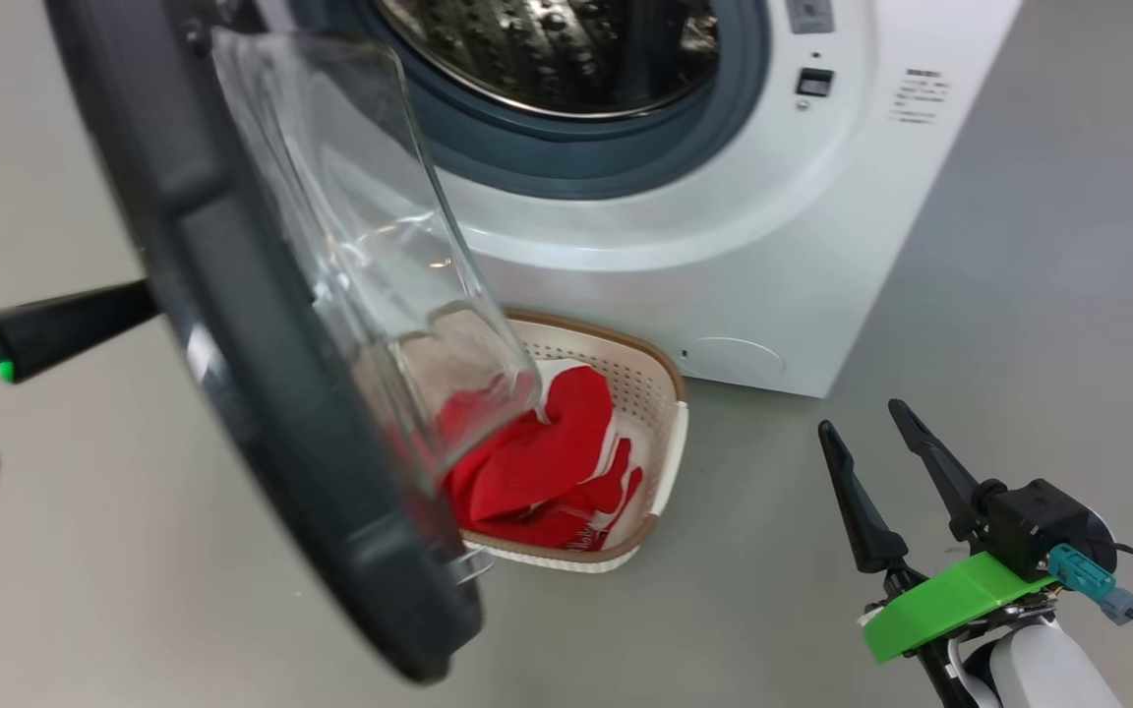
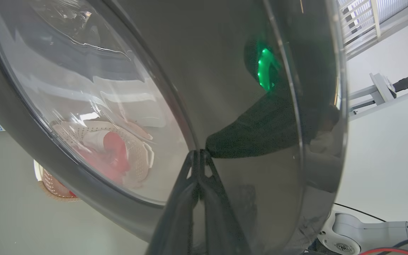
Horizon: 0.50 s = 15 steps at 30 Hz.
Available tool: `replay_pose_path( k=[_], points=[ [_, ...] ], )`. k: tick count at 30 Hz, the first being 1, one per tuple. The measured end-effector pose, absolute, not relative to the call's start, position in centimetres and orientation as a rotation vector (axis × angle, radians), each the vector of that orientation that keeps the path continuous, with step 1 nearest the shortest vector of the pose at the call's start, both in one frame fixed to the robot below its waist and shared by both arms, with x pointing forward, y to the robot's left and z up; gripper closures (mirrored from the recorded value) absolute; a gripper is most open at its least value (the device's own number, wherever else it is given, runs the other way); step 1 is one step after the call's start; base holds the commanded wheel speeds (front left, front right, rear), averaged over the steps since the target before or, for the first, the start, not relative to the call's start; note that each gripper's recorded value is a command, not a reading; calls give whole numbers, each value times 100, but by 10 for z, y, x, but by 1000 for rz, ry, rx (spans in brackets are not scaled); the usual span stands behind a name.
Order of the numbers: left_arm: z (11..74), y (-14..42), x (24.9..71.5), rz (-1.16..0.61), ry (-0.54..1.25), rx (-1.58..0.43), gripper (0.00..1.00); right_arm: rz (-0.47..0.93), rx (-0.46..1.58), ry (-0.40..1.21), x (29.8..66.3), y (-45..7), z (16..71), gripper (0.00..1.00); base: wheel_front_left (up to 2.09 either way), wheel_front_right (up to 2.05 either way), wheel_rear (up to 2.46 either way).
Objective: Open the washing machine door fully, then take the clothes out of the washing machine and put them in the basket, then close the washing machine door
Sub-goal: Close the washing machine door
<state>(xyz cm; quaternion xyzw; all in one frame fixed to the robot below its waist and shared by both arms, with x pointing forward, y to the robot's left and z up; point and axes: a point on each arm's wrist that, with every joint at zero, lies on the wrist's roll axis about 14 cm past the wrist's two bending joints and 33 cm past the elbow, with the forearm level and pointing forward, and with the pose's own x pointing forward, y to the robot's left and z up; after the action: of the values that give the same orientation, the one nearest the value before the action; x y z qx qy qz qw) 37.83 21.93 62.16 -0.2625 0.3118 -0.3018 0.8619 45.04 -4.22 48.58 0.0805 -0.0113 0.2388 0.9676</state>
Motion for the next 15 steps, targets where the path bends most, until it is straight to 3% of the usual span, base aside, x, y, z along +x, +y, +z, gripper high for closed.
replay_pose_path(
  k=[15],
  points=[
    [631,138,422,-851,596,-532,100,356,146,-20,444,-87,482,0,0,0,0]
  ],
)
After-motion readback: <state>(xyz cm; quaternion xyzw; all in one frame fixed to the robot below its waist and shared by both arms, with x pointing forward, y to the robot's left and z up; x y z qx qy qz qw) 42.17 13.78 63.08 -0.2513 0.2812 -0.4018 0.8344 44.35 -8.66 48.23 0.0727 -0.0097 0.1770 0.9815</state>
